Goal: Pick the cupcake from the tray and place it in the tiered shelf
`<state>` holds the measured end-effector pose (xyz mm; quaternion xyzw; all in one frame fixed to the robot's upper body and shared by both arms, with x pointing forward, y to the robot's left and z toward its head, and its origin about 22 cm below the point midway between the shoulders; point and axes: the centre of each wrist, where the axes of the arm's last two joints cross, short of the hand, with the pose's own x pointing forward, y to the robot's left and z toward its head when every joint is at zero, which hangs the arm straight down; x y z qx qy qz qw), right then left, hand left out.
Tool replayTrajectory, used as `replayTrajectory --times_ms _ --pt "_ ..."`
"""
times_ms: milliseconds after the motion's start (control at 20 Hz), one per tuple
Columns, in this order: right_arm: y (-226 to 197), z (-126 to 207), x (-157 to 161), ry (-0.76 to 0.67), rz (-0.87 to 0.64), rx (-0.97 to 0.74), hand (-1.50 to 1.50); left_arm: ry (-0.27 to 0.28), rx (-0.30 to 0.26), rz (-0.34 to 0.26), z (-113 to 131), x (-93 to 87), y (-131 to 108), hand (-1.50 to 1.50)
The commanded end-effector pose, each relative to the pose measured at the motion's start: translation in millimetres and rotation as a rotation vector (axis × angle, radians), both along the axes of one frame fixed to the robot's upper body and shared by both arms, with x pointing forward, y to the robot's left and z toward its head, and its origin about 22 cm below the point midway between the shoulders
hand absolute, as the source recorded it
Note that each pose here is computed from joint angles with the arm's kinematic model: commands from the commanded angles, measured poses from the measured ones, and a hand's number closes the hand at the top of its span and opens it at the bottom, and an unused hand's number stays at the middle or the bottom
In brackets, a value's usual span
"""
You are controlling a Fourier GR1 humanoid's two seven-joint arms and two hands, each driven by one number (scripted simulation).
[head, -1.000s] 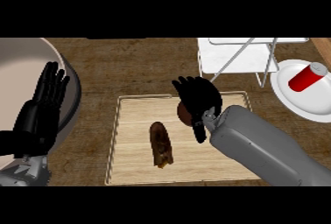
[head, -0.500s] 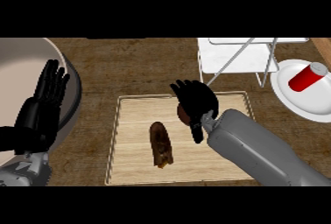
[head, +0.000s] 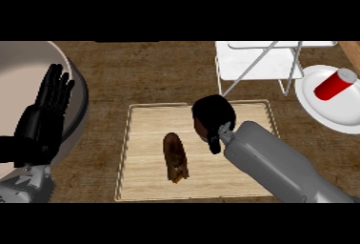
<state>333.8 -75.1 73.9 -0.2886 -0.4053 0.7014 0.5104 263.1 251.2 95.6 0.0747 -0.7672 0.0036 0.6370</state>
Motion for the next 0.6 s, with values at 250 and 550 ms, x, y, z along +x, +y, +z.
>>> replayTrajectory --times_ms 250,550 --pt "-21.1 -32.7 -4.2 -0.085 -0.163 0.039 1.5 0.163 0.007 0.058 -43.2 -24.3 8.8 0.0" --pt "-43.0 -39.2 -26.9 -0.124 -0.413 0.125 1.5 0.142 0.019 0.096 -39.4 -21.8 23.4 0.0"
